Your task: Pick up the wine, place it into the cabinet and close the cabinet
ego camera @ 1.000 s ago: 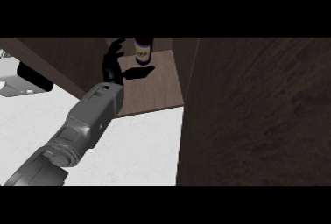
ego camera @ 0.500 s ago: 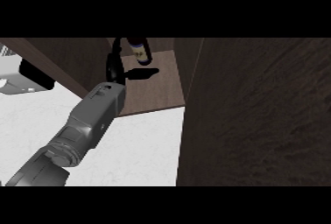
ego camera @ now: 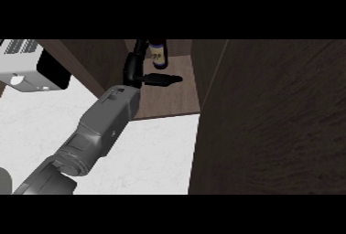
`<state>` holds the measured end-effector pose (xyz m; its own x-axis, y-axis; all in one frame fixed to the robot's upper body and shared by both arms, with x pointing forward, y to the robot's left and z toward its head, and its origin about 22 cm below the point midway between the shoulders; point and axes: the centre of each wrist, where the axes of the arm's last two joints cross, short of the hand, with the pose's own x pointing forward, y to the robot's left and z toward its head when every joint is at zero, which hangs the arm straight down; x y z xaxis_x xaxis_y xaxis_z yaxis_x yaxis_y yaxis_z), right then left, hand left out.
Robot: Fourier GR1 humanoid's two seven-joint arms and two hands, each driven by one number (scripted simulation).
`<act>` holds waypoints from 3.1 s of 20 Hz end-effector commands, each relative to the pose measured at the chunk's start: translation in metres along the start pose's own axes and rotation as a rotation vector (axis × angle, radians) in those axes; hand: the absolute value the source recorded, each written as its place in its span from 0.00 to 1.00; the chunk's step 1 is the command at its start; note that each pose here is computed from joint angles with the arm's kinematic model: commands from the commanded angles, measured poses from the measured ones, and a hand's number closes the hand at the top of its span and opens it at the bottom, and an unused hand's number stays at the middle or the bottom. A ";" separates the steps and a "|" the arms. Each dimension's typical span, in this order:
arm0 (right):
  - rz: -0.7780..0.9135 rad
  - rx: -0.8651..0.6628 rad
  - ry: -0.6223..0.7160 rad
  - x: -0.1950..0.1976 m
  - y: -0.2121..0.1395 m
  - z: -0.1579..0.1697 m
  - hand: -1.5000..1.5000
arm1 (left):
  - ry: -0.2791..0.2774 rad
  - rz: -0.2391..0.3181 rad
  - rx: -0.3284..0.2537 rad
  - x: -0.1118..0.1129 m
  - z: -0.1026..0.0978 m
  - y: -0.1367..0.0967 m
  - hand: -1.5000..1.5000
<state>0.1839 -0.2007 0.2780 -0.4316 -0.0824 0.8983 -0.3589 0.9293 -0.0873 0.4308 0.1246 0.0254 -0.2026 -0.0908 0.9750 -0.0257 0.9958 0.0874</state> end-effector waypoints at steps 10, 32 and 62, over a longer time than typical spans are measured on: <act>0.034 -0.078 0.003 0.021 -0.020 0.006 0.00 | -0.110 0.277 -0.195 0.025 -0.012 -0.009 0.00; 0.039 -0.070 0.038 0.014 0.009 0.020 0.00 | -0.118 0.403 -0.280 0.102 0.132 -0.101 0.00; -0.064 0.318 0.088 0.018 0.050 0.017 1.00 | -0.100 0.528 -0.328 0.104 0.278 0.064 1.00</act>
<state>0.1674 -0.1663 0.2816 -0.4026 -0.0064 0.9153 -0.4491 0.8727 -0.1914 0.1400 0.1548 0.0794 -0.1984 0.4205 0.8854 0.4001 0.8593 -0.3185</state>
